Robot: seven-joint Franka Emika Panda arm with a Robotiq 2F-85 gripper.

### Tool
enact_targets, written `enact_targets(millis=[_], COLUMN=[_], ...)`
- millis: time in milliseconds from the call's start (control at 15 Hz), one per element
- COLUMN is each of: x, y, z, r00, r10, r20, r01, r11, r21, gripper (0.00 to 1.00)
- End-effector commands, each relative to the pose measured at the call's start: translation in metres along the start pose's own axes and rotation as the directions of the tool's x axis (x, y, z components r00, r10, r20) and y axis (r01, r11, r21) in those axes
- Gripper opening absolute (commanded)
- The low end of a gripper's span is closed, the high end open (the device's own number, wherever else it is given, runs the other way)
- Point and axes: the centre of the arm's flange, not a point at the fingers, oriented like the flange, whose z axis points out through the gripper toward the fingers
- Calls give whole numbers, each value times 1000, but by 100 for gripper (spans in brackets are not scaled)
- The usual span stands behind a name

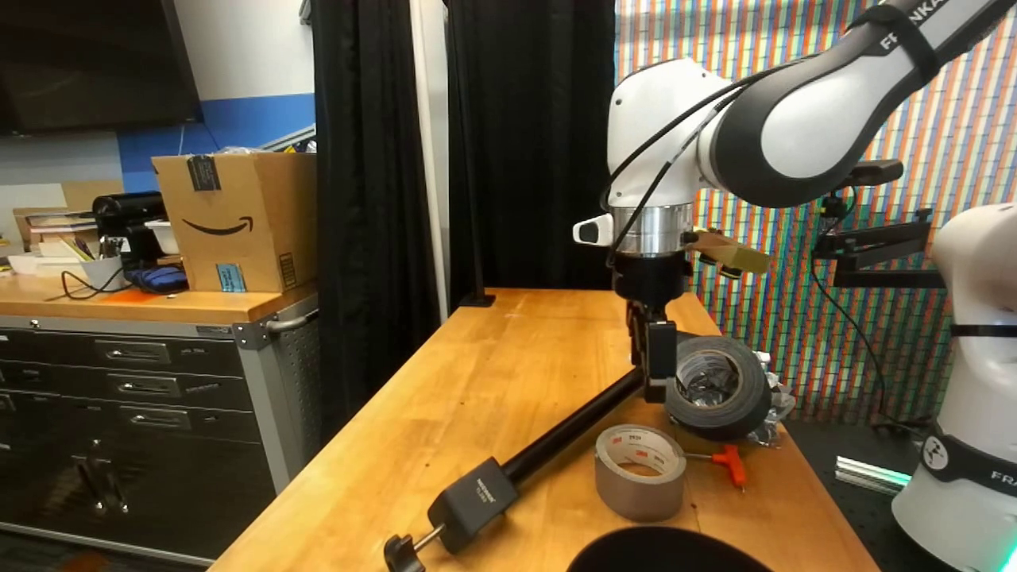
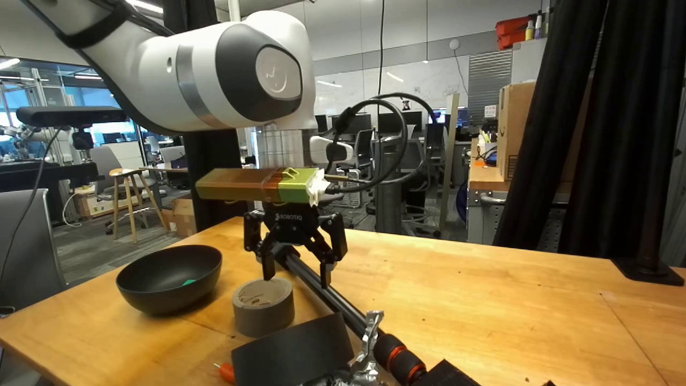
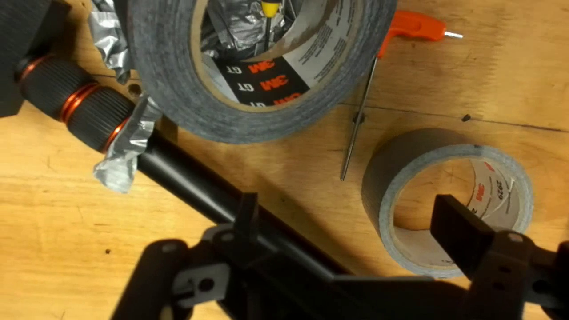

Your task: Move the grey tape to the right

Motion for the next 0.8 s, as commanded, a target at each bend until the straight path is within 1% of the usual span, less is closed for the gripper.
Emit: enact_targets(millis=[0,133,267,400,600,733], x=[-13,-19,-14,-10,7,16], y=[-13,-22,-25,-30,-33,-36], z=[-6,-12,-10,-18,-25,-35], r00=[1000,1000,1000,1000,999,998], r10=[-2,-5,-9,-26,-42,-41], r20=[4,8,7,-9,-28,-46], r01=[3,5,10,25,39,38], r11=[998,997,996,996,995,996], r21=[-69,-76,-87,-87,-90,-76], gripper=[100,100,100,100,100,100])
